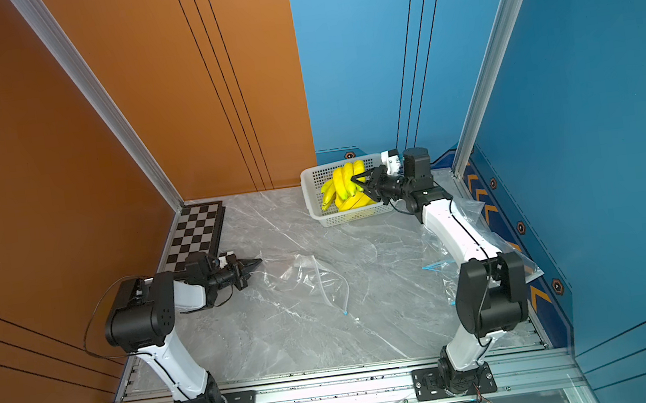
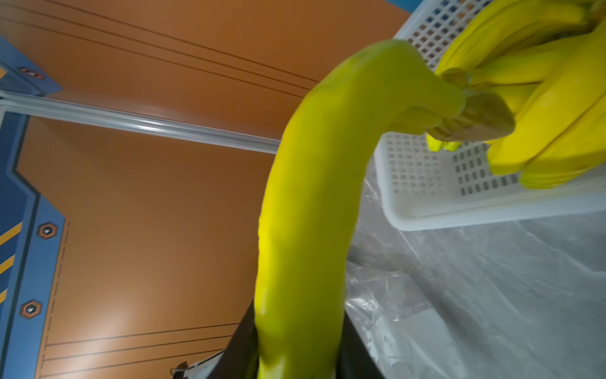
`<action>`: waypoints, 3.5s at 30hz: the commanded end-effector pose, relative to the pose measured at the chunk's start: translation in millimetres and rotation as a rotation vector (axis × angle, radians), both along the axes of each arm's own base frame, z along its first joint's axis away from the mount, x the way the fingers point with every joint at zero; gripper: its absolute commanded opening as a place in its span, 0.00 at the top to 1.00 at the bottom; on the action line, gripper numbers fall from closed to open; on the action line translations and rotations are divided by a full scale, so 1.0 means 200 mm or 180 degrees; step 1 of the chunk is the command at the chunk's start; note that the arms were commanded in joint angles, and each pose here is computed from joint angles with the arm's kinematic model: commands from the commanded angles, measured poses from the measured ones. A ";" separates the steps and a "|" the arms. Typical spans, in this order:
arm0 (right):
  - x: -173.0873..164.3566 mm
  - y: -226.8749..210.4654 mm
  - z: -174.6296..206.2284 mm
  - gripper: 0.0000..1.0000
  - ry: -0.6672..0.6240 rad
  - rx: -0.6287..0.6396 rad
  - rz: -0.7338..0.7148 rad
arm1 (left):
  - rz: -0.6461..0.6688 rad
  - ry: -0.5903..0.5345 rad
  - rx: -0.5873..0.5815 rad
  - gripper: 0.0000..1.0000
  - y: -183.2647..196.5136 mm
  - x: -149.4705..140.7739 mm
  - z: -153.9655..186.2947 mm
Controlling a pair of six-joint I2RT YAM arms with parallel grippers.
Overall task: Open the zip-top bag and take out the banana
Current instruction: Place the zipper food storage bag at the center of the board, then reset both arms
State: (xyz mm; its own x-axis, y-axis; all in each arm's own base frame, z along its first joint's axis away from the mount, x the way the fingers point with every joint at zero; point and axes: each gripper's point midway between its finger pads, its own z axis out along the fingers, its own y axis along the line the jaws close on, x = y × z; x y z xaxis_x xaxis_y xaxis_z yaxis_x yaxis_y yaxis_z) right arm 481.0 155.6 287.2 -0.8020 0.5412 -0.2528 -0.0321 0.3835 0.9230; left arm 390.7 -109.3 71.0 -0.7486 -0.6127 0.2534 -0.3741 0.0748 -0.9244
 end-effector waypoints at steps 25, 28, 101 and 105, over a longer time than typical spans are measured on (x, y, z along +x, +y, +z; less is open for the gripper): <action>0.30 -0.30 -0.17 0.00 0.0253 -0.0854 -0.0294 | -0.0470 -0.0341 0.0477 0.02 -0.37 0.13 0.28; 0.18 -0.32 -0.05 0.00 0.0124 -0.0971 -0.0360 | -0.0517 -0.0437 0.0674 0.02 -0.30 0.13 0.36; -0.43 -0.86 -0.97 0.00 -0.1352 -0.3734 -0.1602 | 0.0718 -0.2276 0.4929 0.02 0.64 0.01 0.10; -0.44 -0.86 -0.97 0.00 -0.1335 -0.3744 -0.1591 | 0.0719 -0.2276 0.4925 0.02 0.64 0.01 0.10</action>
